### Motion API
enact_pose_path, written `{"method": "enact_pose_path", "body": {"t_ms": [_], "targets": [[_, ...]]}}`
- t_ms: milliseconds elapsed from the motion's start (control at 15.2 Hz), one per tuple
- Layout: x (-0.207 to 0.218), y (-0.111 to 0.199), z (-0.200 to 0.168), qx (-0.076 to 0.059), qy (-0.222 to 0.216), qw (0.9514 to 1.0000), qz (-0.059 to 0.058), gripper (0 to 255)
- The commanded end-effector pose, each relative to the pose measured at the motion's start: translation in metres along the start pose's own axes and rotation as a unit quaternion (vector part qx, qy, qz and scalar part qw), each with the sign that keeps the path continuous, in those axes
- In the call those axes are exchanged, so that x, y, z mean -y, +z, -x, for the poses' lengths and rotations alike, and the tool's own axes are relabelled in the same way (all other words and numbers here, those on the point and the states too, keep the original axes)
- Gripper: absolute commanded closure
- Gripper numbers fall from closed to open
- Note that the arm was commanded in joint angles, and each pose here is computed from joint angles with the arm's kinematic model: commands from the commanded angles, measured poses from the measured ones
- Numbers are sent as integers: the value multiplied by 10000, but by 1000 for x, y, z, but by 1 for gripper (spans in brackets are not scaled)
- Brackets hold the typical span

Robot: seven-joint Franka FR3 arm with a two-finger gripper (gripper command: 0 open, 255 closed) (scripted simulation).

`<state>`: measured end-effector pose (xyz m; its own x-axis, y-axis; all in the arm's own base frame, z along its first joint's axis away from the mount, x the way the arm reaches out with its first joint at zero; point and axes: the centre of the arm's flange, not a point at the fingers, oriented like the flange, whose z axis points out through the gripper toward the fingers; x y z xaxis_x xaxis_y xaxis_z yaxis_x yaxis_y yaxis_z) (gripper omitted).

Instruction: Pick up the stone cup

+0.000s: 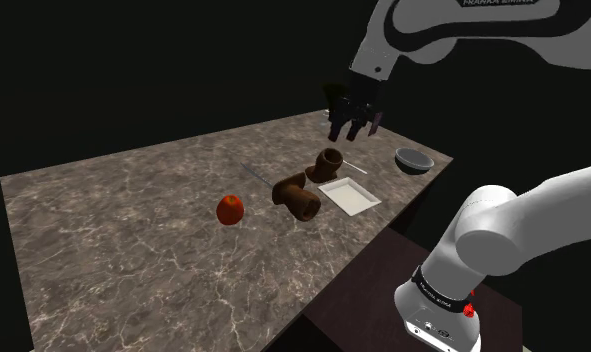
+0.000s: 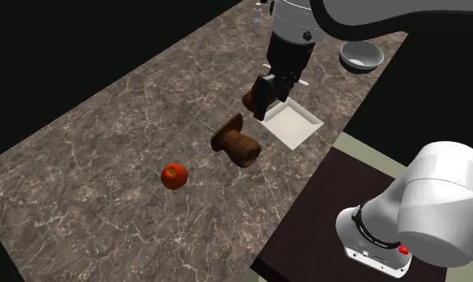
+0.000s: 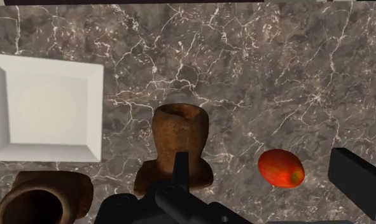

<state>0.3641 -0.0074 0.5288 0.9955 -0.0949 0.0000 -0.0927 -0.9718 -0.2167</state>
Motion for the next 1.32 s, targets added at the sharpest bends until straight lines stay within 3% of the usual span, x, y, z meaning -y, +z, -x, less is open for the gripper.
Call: {"method": "enact_pose_path", "body": {"t_ms": [0,528,1056,1122,1254], "targets": [[-19,21,-17,71,114,9998,-159,0],[-73,106,-81,366,536,9948,-791,0],[-119,200,-137,658,954,9831,-1418,0],[-123,210,-141,686,993,9817,-1477,0],[-126,220,-141,686,993,9816,-1477,0]]}}
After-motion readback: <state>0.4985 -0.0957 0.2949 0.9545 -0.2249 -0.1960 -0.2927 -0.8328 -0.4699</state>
